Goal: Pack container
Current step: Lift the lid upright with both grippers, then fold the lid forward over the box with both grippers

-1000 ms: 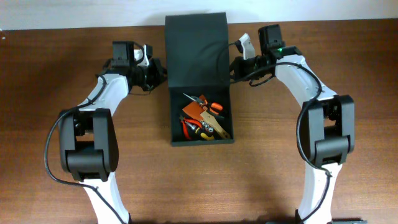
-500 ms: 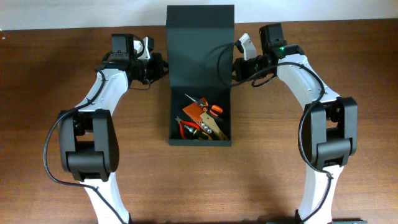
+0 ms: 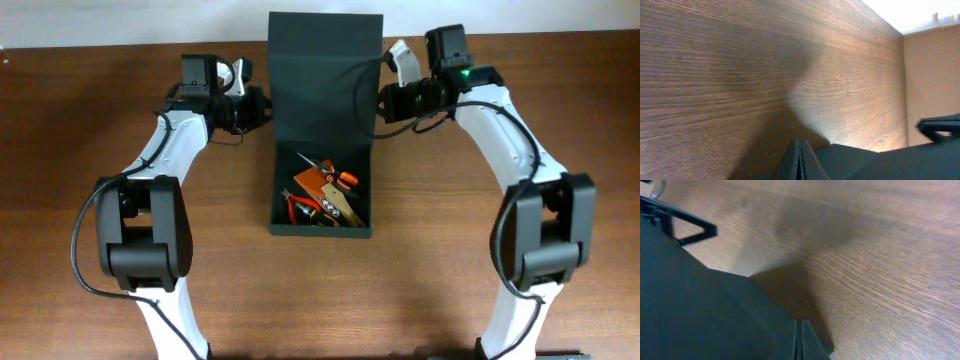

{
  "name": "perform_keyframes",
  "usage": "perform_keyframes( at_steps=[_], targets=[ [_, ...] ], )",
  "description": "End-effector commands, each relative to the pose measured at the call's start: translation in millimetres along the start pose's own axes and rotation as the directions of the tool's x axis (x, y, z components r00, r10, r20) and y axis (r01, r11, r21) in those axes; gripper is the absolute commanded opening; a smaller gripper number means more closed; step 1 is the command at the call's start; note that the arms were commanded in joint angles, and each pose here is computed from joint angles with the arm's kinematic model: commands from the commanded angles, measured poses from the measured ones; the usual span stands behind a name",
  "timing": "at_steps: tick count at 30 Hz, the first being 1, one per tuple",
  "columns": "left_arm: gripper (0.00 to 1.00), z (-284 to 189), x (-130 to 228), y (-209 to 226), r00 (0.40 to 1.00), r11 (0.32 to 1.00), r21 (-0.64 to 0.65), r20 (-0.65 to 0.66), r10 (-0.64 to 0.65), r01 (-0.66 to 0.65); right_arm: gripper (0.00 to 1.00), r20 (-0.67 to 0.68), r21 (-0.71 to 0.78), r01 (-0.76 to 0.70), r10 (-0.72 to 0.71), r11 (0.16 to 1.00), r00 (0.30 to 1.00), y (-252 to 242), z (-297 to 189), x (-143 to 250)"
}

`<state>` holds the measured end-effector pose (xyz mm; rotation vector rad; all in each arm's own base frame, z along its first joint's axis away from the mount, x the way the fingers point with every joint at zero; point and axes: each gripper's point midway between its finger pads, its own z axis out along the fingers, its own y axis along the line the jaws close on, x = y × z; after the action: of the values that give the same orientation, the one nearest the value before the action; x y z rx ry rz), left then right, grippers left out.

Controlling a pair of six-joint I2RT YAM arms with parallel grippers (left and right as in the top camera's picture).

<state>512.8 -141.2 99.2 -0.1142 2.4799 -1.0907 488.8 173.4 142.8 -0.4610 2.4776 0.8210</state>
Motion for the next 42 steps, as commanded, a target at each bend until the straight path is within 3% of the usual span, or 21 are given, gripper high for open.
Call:
perform_keyframes(
  at_steps=[1, 9, 15, 27, 37, 39, 40, 41, 42],
  targets=[
    [0.02, -2, -7, -22, 0.997, 0.996, 0.056, 0.006, 0.071, -0.071, 0.04, 0.058, -0.005, 0.104, -0.103, 0.995, 0.993, 30, -29, -19],
    [0.02, -16, -4, -36, 0.991, 0.989, 0.078, -0.010, 0.130, -0.129, 0.04, -0.027, -0.013, 0.100, -0.101, 0.995, 0.995, 38, -40, 4],
    [0.02, -36, 11, -39, 0.988, 0.990, 0.006, -0.054, 0.143, -0.143, 0.04, -0.089, 0.001, 0.079, -0.078, 0.997, 0.993, 43, -52, 20],
    [0.02, -62, 48, -47, 0.969, 0.985, -0.016, -0.179, 0.168, -0.173, 0.04, -0.155, 0.054, 0.060, -0.051, 0.997, 0.987, 59, -90, 43],
    [0.04, -95, 50, -40, 0.949, 0.940, -0.183, -0.187, 0.252, -0.286, 0.04, -0.169, 0.116, 0.078, -0.058, 0.990, 0.984, 70, -123, 54],
    [0.31, -107, 45, -47, 0.946, 0.928, -0.207, -0.160, 0.281, -0.310, 0.04, -0.147, 0.118, 0.092, -0.074, 0.989, 0.986, 75, -132, 51],
    [0.56, -111, 44, -51, 0.944, 0.924, -0.209, -0.150, 0.293, -0.320, 0.08, -0.139, 0.120, 0.096, -0.080, 0.988, 0.987, 78, -135, 50],
    [0.94, -116, 43, -55, 0.942, 0.920, -0.212, -0.137, 0.305, -0.329, 0.21, -0.128, 0.121, 0.102, -0.086, 0.987, 0.988, 80, -139, 49],
    [0.99, -123, 41, -61, 0.940, 0.916, -0.218, -0.123, 0.318, -0.338, 0.49, -0.118, 0.122, 0.108, -0.093, 0.987, 0.989, 83, -143, 48]
  ],
)
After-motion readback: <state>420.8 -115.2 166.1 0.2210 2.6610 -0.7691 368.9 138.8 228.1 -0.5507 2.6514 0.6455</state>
